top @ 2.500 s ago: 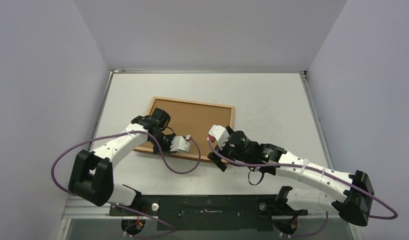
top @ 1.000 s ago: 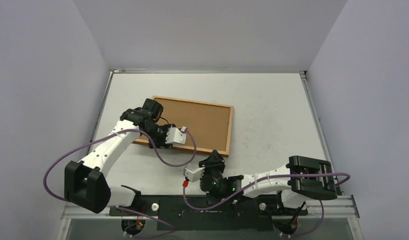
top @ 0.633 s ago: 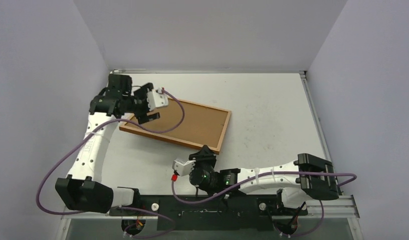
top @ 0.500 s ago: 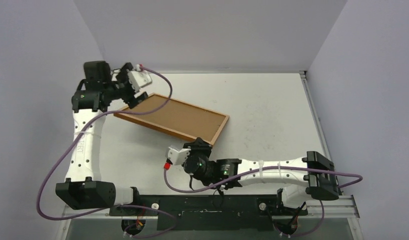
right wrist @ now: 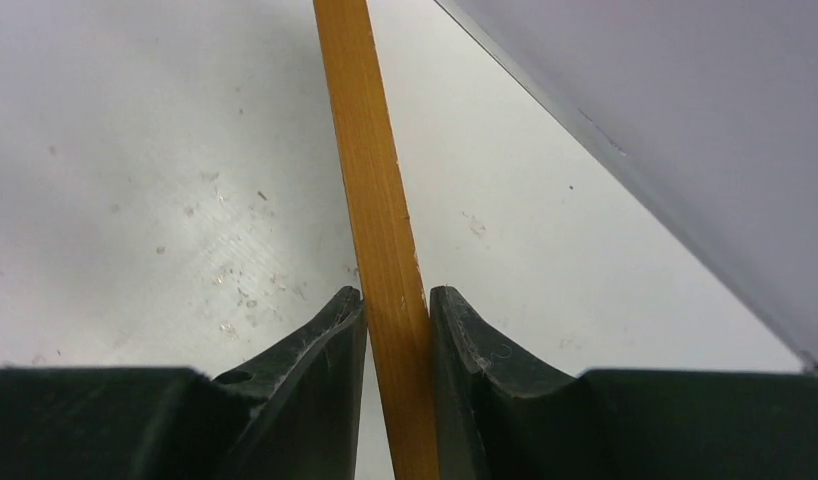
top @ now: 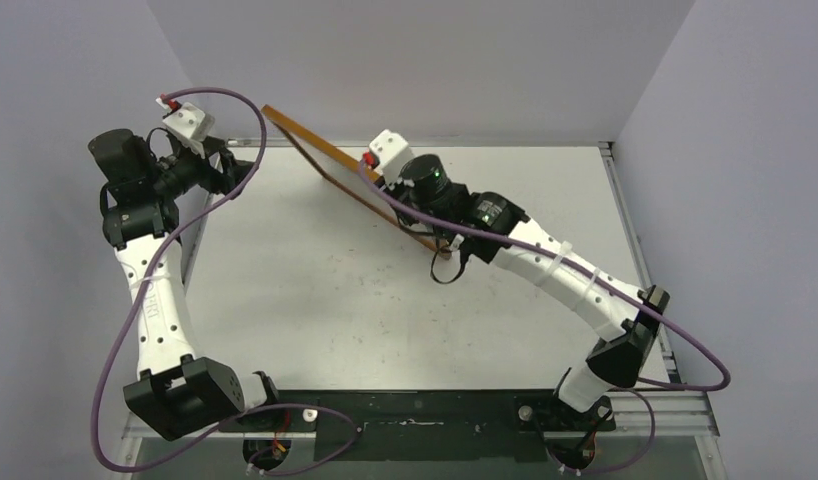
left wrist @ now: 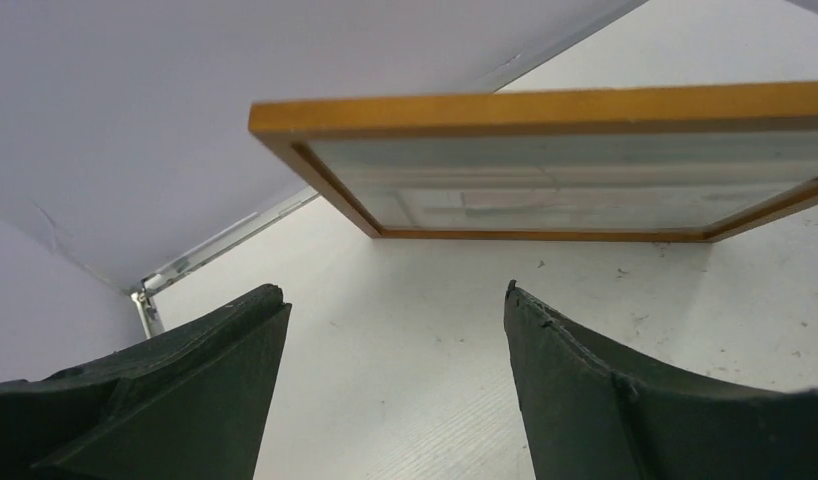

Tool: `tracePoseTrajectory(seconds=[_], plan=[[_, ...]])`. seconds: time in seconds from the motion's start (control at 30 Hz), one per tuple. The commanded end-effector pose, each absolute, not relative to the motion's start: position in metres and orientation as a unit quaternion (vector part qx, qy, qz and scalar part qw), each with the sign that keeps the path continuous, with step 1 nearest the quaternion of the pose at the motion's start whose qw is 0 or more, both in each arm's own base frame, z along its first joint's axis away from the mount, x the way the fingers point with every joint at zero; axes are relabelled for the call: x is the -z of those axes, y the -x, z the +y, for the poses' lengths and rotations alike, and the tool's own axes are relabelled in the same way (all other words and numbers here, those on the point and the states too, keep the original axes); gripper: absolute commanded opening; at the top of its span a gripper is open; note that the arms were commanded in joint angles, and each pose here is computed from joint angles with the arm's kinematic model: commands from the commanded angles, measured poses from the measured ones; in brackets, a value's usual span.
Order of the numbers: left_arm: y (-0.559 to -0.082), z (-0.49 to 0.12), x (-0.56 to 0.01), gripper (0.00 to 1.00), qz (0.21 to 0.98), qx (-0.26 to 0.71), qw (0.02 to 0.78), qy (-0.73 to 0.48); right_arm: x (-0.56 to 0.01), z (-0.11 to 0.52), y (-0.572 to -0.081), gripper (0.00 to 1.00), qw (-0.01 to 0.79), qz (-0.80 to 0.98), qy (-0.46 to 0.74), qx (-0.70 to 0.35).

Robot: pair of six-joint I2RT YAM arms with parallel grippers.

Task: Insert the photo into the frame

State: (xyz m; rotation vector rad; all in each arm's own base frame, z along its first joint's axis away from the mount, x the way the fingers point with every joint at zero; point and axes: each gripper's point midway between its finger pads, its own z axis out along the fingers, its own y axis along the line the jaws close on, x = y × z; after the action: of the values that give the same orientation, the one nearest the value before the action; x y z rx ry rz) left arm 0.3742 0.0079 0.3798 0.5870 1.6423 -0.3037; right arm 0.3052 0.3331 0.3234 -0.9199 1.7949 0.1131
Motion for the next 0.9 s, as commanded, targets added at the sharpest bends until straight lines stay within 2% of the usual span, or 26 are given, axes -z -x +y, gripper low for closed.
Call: tracePoseTrajectory(seconds=[0.0,0.17,0.23,0.43,0.53,0.7,0.87], plan=[[-0.371,-0.003,-0.396,0.77,0.695,0.173,0.654,-0.244,-0.317,0.317,-0.341,0.18,0.486,0.815,0.284,-0.139],[-0.386,0.004,-0.357,0.79,0.744,0.209,0.605,-0.194,-0.291,0.27,-0.389,0.19,0.442,0.855,0.178,-0.205],[-0.389,0.004,-0.343,0.82,0.756,0.216,0.589,-0.187,-0.273,0.248,-0.405,0.19,0.416,0.869,0.133,-0.233],[-0.386,-0.004,-0.32,0.83,0.761,0.212,0.582,-0.193,-0.23,0.2,-0.414,0.19,0.356,0.892,0.058,-0.272],[-0.39,-0.011,-0.303,0.81,0.778,0.174,0.567,-0.205,-0.216,0.19,-0.402,0.19,0.321,0.897,0.028,-0.302],[-0.39,-0.03,-0.28,0.81,0.782,0.181,0.558,-0.211,-0.181,0.177,-0.357,0.19,0.288,0.91,0.0,-0.299],[-0.388,-0.038,-0.242,0.81,0.801,0.188,0.527,-0.213,-0.142,0.167,-0.322,0.18,0.291,0.903,-0.058,-0.311]])
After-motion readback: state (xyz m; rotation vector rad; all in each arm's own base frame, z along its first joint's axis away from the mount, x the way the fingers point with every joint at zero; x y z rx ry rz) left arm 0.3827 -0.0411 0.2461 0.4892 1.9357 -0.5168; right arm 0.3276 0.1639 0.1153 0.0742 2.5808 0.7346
